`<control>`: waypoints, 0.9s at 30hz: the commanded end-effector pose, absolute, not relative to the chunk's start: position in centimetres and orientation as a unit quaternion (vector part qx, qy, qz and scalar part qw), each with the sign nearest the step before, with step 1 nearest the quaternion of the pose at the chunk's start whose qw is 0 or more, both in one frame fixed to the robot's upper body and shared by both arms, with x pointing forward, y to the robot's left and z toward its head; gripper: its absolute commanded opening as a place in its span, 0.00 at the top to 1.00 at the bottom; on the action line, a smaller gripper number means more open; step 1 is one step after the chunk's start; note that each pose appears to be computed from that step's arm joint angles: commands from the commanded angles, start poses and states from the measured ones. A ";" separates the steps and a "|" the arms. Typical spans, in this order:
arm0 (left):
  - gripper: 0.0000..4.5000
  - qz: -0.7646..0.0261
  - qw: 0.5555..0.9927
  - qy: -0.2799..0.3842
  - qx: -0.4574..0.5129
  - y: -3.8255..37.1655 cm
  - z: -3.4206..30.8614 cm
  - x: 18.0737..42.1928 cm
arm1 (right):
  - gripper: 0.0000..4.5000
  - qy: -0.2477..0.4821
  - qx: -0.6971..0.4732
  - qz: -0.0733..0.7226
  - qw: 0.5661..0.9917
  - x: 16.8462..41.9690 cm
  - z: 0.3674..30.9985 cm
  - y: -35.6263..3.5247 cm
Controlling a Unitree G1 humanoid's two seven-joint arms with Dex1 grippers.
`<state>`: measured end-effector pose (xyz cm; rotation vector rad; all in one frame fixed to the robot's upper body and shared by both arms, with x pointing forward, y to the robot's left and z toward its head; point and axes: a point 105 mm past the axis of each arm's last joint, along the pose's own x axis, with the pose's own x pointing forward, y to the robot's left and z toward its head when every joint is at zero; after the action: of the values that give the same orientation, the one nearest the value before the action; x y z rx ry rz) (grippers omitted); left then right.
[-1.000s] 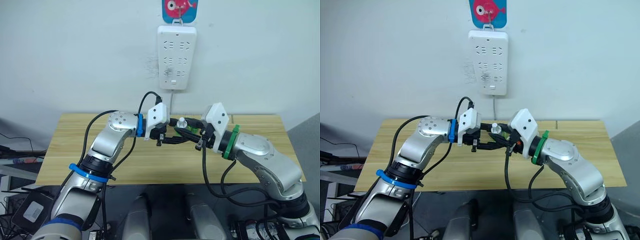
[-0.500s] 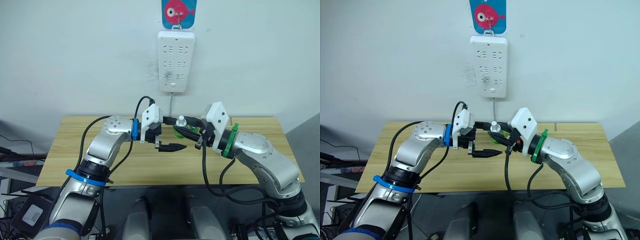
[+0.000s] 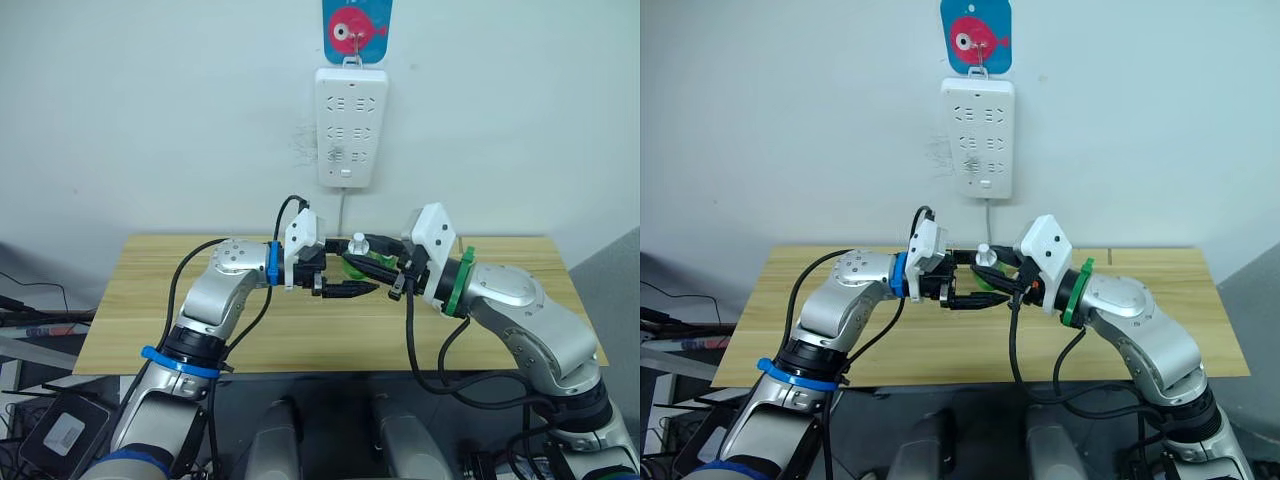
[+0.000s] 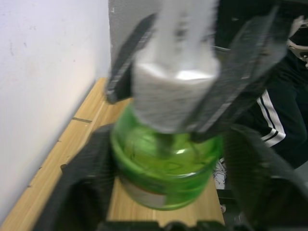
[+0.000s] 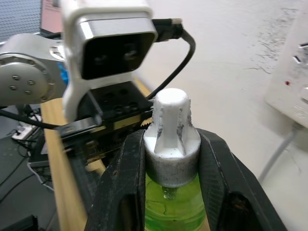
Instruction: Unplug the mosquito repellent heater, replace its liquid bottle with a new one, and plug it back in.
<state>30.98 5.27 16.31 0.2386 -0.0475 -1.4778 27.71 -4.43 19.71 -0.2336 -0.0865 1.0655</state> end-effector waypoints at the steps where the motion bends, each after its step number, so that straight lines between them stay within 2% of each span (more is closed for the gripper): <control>1: 0.50 -0.681 0.723 -0.045 0.104 4.9 17.7 30.5 | 0.76 -0.074 -0.115 0.515 0.846 27.1 21.2 -4.4; 4: 0.50 -0.689 0.715 -0.055 0.107 4.5 18.5 30.1 | 0.76 -0.068 -0.117 0.537 0.833 26.7 20.9 -4.2; 8: 0.50 -0.711 0.688 -0.063 0.130 4.4 18.9 29.1 | 0.76 -0.039 -0.154 0.636 0.755 26.3 19.8 -4.0; 10: 0.50 -0.723 0.672 -0.064 0.145 4.3 18.8 28.4 | 0.76 -0.015 -0.172 0.671 0.721 27.5 19.7 -4.0; 14: 0.50 -0.721 0.674 -0.068 0.143 4.2 19.0 28.2 | 0.76 0.024 -0.171 0.710 0.683 28.0 20.6 -4.6; 16: 0.50 -0.716 0.681 -0.070 0.140 4.2 19.0 28.3 | 0.60 0.021 -0.159 0.715 0.680 27.6 21.2 -5.0; 21: 0.50 -0.704 0.695 -0.059 0.131 4.7 18.4 28.1 | 0.22 0.000 -0.186 0.674 0.715 27.4 22.4 -6.7; 24: 0.50 -0.688 0.712 -0.057 0.125 4.7 18.1 28.2 | 0.22 -0.019 -0.183 0.630 0.755 27.0 22.8 -7.6; 27: 0.50 -0.670 0.729 -0.059 0.125 4.3 17.6 28.4 | 0.22 -0.045 -0.159 0.555 0.815 25.9 22.4 -8.0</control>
<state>28.84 4.81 16.84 0.2557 -0.0781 -1.4823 26.88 -8.23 20.98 -0.3407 -0.0098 1.2493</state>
